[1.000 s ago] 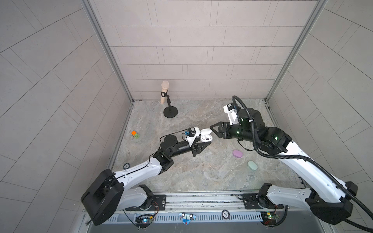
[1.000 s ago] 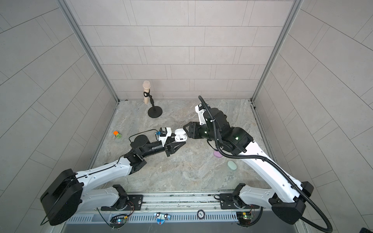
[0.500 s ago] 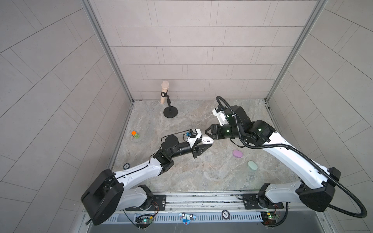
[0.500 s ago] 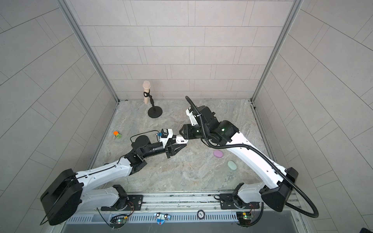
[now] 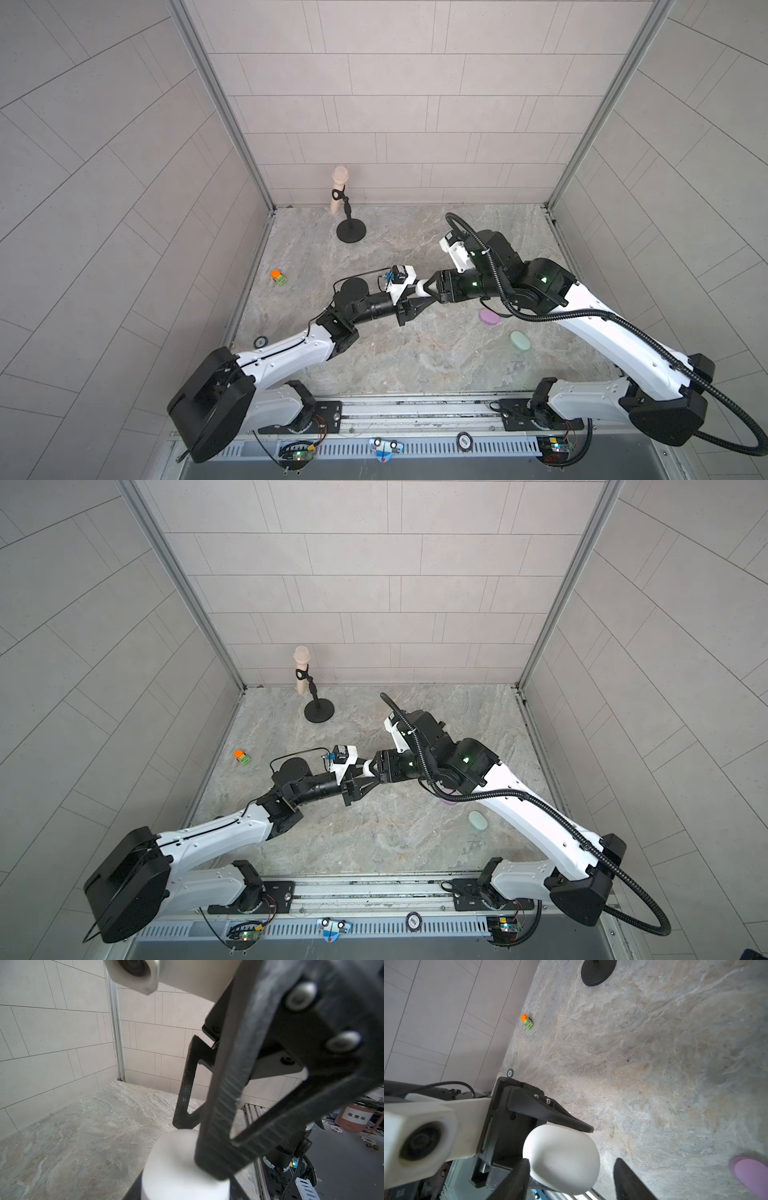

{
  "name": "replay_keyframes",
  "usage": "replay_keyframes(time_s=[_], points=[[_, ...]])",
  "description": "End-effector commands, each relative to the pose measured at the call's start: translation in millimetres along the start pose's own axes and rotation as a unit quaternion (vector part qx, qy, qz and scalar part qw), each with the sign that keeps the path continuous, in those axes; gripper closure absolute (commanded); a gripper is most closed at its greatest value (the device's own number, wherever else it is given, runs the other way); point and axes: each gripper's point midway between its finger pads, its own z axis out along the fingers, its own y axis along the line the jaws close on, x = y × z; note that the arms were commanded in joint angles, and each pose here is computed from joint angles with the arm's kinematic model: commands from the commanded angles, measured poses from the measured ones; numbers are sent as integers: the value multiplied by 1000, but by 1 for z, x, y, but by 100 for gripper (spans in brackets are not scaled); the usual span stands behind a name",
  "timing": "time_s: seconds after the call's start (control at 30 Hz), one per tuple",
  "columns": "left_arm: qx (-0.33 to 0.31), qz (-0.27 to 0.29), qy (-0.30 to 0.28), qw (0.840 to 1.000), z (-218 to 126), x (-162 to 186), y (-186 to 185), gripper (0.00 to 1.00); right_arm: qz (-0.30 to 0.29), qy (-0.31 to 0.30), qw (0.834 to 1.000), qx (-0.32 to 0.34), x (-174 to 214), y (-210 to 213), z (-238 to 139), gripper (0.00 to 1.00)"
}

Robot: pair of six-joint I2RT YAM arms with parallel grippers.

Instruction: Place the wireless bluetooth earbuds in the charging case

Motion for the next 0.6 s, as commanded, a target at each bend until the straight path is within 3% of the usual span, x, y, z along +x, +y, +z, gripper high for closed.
replay_keyframes(time_s=[0.0, 0.4, 0.57], points=[[8, 18, -18, 1000, 3, -17, -3, 73, -2, -8, 1000, 16, -5, 0, -4, 26], [9, 19, -12, 1000, 3, -12, -3, 72, 7, 23, 999, 33, -2, 2, 16, 22], [8, 19, -12, 1000, 3, -12, -3, 72, 14, 31, 999, 36, -1, 2, 23, 28]])
